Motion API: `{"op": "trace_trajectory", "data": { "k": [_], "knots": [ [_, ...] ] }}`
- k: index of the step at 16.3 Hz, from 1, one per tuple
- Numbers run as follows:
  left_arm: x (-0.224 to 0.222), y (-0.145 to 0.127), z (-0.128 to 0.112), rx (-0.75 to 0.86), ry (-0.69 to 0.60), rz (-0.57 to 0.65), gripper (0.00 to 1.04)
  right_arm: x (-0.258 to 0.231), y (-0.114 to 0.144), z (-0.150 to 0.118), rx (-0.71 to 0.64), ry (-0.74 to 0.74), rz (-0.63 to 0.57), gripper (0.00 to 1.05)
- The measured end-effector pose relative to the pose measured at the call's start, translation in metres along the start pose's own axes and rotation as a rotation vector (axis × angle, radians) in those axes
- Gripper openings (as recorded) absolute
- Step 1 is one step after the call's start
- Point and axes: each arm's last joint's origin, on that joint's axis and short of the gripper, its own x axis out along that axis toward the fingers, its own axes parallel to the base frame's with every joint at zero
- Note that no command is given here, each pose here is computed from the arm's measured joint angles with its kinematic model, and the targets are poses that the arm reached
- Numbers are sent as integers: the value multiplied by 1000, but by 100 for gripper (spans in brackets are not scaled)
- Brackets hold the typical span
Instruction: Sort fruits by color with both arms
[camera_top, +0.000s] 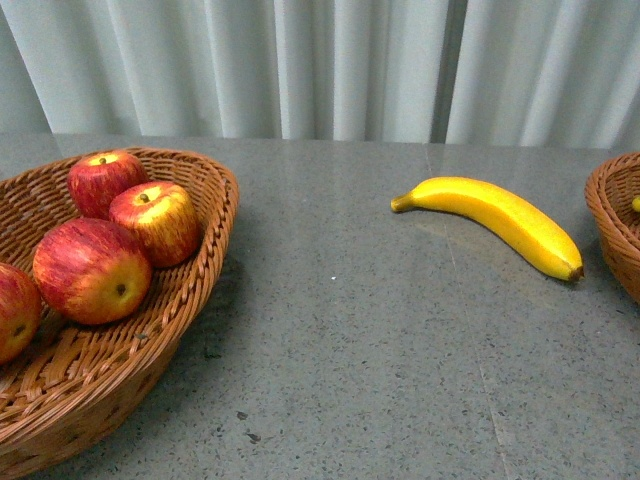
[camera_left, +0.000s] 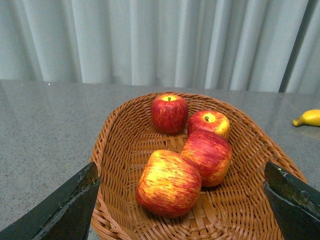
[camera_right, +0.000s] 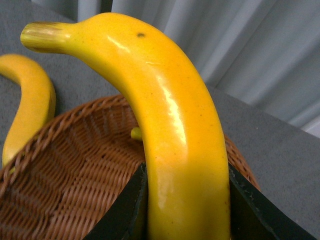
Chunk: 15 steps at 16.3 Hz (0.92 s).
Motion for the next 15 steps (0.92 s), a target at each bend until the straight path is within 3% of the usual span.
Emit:
{"op": "trace_trajectory", "data": {
  "k": [6,7,8,11,15],
  "knots": [
    [0,0,0,0,0,0,98,-5,-26,-43,-117,104,-68,35],
    [0,0,0,0,0,0,98,-7,-29,-46,-121,114,-69,45],
    [0,0,0,0,0,0,98,-10,-32,-45,-122,107,-80,62],
    [0,0,0,0,0,0,98,-23,-25,-21,-118,30,-52,98],
    [0,0,0,0,0,0,98,-17,-2,29,-33,-83,47,98]
  ]
}}
